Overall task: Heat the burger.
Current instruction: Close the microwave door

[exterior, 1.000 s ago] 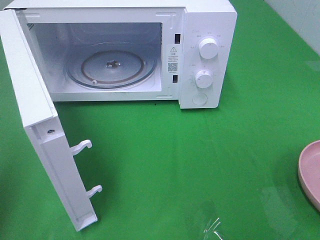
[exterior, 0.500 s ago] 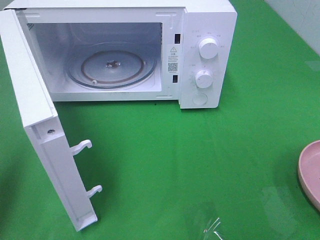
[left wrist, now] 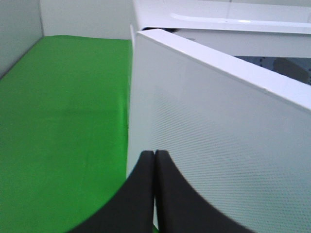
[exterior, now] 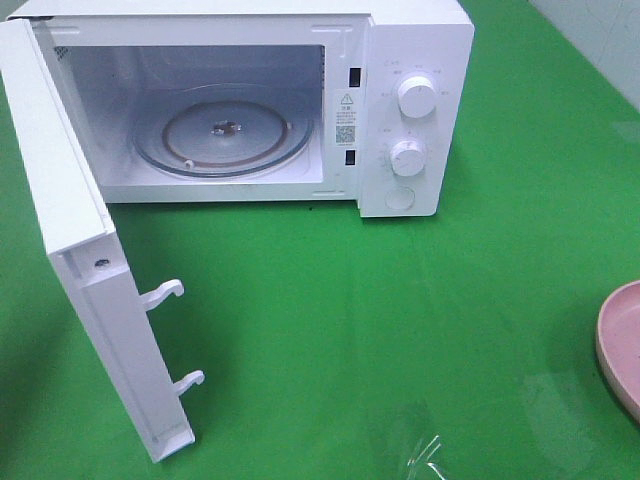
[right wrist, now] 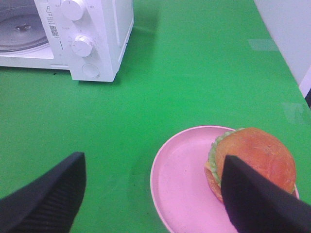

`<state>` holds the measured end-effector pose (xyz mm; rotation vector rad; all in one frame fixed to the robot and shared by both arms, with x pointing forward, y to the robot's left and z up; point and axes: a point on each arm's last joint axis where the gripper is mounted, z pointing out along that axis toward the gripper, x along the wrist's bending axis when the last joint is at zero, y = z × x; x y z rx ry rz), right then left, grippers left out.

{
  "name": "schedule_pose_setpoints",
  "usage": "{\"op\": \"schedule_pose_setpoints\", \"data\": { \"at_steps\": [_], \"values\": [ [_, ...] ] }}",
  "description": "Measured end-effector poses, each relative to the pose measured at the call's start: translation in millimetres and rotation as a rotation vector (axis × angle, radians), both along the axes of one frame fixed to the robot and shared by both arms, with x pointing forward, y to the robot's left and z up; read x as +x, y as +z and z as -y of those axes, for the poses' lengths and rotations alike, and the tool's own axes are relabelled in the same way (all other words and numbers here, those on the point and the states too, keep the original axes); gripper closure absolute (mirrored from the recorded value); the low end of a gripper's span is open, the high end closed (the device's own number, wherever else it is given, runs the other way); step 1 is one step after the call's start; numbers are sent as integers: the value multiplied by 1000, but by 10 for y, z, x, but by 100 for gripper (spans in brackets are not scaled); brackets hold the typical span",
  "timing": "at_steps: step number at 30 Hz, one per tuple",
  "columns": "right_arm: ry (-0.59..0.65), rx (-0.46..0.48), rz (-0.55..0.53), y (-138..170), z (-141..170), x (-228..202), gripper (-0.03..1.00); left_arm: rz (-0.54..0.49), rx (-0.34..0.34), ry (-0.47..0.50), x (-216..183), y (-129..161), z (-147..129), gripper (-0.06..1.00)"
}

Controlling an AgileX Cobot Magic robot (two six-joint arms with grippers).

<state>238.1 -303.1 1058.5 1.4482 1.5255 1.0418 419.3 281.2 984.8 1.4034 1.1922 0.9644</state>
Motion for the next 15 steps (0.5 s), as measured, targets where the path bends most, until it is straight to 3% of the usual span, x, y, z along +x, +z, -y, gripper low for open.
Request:
{"op": "schedule_pose_setpoints", "data": {
  "at_steps": [7, 12, 15],
  "values": [
    [0, 0, 0, 0, 0, 0, 20, -6, -19, -129, 106, -139, 132, 94],
    [0, 0, 0, 0, 0, 0, 20, -64, 12, -235, 188, -274, 337, 94],
    [0, 0, 0, 0, 0, 0, 20, -100, 8, -252, 207, -370, 409, 94]
  ]
}}
